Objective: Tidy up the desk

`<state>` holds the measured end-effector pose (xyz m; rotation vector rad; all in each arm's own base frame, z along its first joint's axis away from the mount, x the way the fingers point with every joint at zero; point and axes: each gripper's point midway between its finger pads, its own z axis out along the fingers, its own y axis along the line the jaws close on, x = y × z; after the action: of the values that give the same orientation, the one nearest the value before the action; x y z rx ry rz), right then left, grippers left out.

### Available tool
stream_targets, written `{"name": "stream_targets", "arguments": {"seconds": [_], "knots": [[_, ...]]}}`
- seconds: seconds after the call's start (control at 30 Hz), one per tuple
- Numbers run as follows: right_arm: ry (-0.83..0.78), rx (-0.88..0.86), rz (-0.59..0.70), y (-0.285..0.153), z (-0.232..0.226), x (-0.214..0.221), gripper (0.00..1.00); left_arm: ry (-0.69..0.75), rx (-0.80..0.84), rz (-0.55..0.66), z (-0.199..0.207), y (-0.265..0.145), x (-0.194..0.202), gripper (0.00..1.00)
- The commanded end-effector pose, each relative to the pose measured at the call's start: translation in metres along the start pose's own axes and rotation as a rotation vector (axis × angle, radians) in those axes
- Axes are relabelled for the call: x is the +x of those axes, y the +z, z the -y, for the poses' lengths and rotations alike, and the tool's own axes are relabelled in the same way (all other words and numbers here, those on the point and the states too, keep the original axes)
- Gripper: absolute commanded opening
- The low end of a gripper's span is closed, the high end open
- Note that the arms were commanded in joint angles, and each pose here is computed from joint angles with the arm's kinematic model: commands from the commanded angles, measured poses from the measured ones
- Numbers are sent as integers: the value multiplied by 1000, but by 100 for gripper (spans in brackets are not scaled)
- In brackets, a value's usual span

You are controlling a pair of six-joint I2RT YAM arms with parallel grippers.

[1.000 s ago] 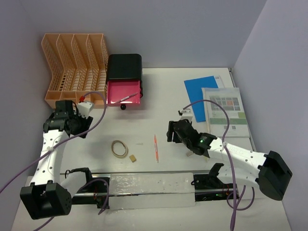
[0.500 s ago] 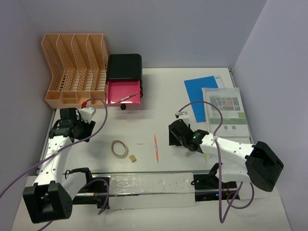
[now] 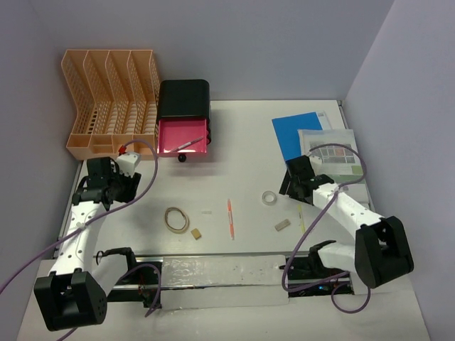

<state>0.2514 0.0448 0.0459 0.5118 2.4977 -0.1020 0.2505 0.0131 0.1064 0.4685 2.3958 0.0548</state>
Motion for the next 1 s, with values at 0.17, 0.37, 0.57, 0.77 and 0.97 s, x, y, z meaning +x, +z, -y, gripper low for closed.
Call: {"name": "stream_targets", "arguments": {"seconds": [0.17, 0.37, 0.57, 0.77, 0.97], "knots": [[15, 38, -178, 11, 18, 13, 72, 71, 8, 106, -4, -9, -28, 63], [-7, 73, -366, 20, 26, 43, 68, 112, 50, 159, 2, -16, -40, 63], [-15, 84, -431, 26, 26, 55, 47, 142, 51, 176, 4, -24, -42, 62], [-7, 79, -406, 22, 26, 51, 39, 142, 58, 183, 6, -27, -42, 62], [-24, 116, -402, 13, 35, 50, 47, 139, 63, 194, 5, -29, -46, 62]]}}
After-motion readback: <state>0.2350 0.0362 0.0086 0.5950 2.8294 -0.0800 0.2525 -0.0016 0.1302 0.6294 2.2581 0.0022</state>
